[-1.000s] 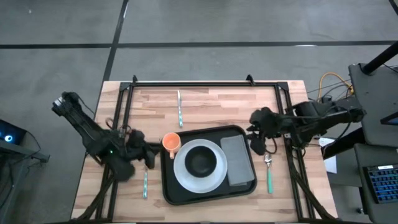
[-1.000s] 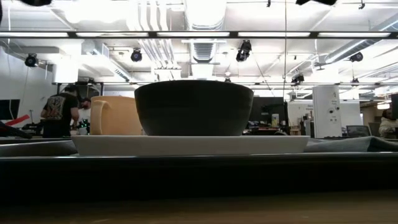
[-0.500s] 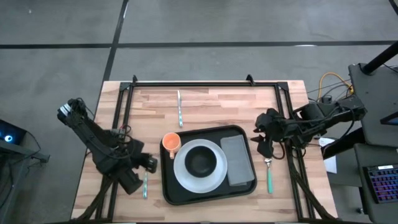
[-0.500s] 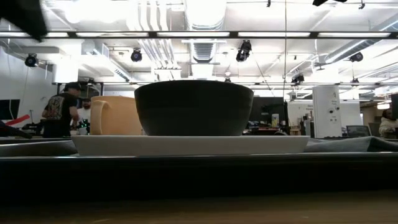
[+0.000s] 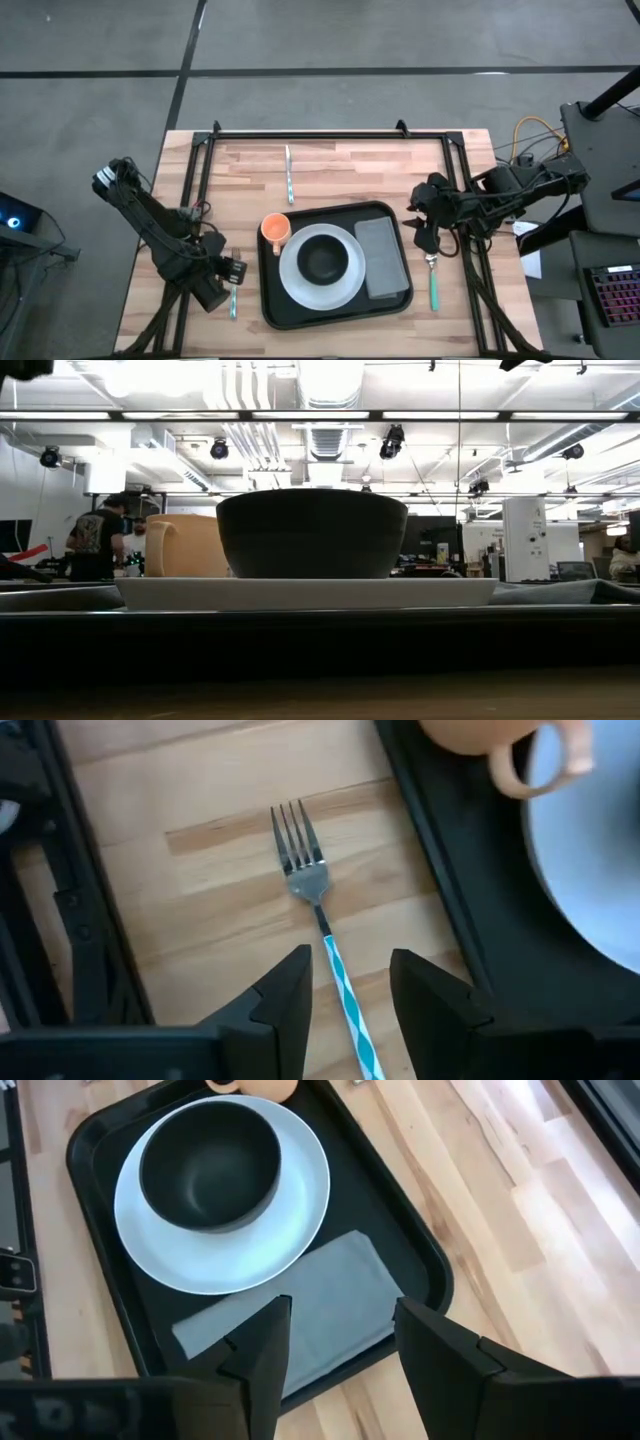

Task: Set up tray
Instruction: Put the blue fork on top of the gray napkin

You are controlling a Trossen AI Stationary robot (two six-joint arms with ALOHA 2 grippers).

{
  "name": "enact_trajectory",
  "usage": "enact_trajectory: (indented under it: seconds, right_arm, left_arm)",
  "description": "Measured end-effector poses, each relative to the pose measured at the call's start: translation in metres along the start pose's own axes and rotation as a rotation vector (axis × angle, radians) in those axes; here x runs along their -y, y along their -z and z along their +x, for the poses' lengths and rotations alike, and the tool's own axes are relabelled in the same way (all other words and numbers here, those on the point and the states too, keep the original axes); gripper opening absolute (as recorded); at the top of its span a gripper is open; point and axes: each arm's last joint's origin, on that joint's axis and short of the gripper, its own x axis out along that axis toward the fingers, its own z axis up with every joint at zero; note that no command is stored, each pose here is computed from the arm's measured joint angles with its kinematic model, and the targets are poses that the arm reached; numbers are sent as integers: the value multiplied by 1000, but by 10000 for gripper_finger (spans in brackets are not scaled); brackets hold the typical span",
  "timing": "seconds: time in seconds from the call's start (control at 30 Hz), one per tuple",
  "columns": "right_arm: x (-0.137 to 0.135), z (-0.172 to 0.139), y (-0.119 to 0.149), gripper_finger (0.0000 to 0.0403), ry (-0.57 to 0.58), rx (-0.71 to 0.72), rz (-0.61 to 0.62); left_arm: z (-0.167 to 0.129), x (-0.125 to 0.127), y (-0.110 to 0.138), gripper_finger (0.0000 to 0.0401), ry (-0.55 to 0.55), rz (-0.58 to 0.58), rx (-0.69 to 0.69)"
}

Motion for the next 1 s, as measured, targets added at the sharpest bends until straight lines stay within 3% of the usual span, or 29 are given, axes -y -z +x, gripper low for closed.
enact_trajectory:
  seconds: [0.27, 0.37, 0.5, 1.0]
  right_arm:
    - [0, 0, 0, 169, -2, 1, -3]
    - [0, -1, 0, 169, -7, 1, -15]
    - [0, -1, -1, 169, -10, 1, -14]
    - [0, -2, -1, 169, -17, 6, -4]
  left_arm:
    - [58, -7, 10, 118, 64, 8, -41]
    - [73, -12, 13, 118, 51, 23, -131]
    - [83, -21, 12, 118, -29, -108, -168]
    - [98, -3, 12, 118, -31, -156, -111]
